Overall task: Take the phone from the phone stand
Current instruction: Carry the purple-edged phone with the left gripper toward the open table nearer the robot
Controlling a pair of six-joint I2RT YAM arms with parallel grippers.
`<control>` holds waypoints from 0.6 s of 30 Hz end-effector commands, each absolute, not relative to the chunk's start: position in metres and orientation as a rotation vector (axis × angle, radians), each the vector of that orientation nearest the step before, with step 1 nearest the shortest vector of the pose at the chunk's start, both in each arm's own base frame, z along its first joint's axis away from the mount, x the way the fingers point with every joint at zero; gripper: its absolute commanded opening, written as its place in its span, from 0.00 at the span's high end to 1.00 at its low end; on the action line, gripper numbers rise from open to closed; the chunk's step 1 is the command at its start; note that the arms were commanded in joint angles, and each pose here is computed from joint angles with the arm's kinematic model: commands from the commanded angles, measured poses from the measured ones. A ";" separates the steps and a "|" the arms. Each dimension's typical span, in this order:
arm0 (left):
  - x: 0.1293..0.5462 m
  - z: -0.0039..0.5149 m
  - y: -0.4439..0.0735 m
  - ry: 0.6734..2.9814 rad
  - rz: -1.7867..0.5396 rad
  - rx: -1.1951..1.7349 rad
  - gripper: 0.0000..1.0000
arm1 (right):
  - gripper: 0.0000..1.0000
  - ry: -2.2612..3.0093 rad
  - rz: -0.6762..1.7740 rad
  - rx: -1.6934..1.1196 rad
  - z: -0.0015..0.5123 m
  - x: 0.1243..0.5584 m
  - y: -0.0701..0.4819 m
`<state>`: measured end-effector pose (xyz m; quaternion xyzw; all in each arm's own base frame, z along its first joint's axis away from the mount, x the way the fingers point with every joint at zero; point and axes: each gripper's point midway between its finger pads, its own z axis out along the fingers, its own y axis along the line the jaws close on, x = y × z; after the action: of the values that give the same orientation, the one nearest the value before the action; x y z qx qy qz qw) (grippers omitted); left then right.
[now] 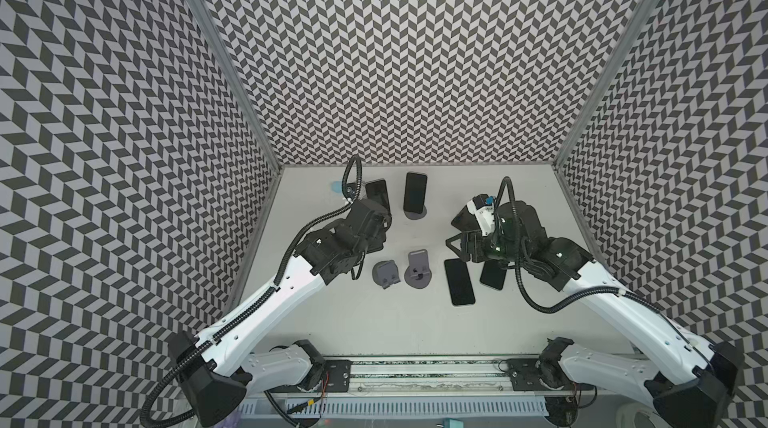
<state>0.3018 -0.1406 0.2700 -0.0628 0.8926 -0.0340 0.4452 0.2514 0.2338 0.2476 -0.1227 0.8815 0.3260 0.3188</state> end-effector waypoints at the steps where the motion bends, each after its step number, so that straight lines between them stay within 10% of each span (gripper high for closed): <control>1: 0.319 0.295 -0.133 2.146 -0.104 -0.153 0.45 | 0.33 2.253 0.885 -0.346 0.264 0.258 0.241; 18: 0.369 0.265 -0.070 2.174 0.036 -0.130 0.45 | 0.34 2.279 0.892 -0.381 0.260 0.255 0.245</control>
<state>0.3604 -0.0700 0.2565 -0.0717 0.8950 0.0178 0.4399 0.2524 0.2388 0.2437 -0.1349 0.8828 0.3267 0.3095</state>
